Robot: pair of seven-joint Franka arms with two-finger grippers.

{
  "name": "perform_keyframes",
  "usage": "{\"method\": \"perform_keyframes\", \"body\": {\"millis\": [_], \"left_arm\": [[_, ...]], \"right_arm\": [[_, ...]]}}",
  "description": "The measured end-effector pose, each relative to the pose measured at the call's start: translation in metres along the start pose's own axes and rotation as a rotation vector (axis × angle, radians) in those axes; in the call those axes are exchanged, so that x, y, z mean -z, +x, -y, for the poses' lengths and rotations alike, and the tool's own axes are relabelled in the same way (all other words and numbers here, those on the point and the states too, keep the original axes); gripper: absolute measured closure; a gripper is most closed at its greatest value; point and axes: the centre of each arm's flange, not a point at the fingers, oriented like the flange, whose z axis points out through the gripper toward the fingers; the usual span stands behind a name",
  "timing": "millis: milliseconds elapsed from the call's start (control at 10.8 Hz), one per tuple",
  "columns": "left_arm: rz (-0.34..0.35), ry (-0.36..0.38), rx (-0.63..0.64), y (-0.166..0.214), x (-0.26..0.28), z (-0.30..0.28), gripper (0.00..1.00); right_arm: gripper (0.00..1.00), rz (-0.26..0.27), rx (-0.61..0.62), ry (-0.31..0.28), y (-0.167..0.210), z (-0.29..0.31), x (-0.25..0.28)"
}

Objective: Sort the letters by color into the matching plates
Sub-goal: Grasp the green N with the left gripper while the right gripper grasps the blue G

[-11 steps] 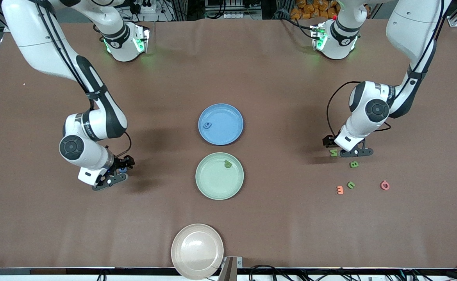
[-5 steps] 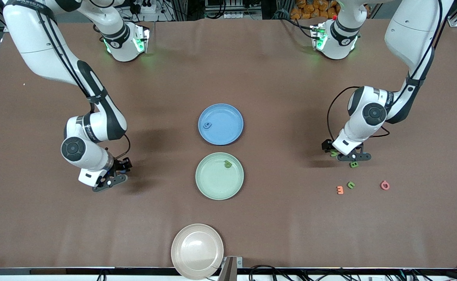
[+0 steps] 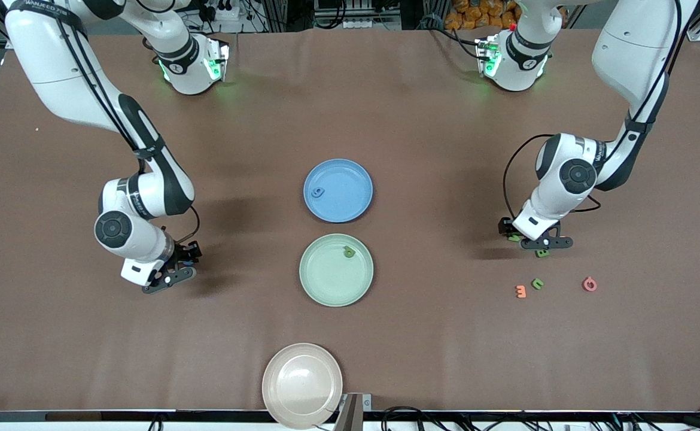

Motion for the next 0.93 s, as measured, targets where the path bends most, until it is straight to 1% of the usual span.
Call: {"method": "perform_keyframes", "body": {"millis": [93,185,278,370,648,833,926], "left_arm": [[-0.003,0.000,0.004,0.001,0.001,0.002,0.59],[-0.007,0.000,0.003,0.002,0.005,0.002,0.65],[-0.008,0.000,0.003,0.002,0.005,0.001,0.66],[-0.008,-0.001,0.003,0.002,0.005,0.001,0.66],[-0.018,-0.004,0.003,0.005,0.008,0.000,0.67],[-0.049,-0.018,0.028,0.015,0.017,-0.010,0.67],[-0.068,-0.034,0.051,0.021,0.025,-0.024,0.67]], "right_arm": [[0.44,0.001,0.001,0.001,0.000,0.001,0.000],[0.46,0.002,0.001,0.002,0.000,0.001,0.000],[0.52,0.002,0.002,0.004,0.000,0.003,0.000],[0.64,0.001,0.004,0.003,0.001,0.003,0.003],[0.65,0.008,-0.003,0.004,-0.001,0.001,0.002],[0.65,0.007,-0.011,0.004,-0.001,0.001,0.003],[0.65,0.003,-0.027,0.003,0.000,0.001,0.004]]}}
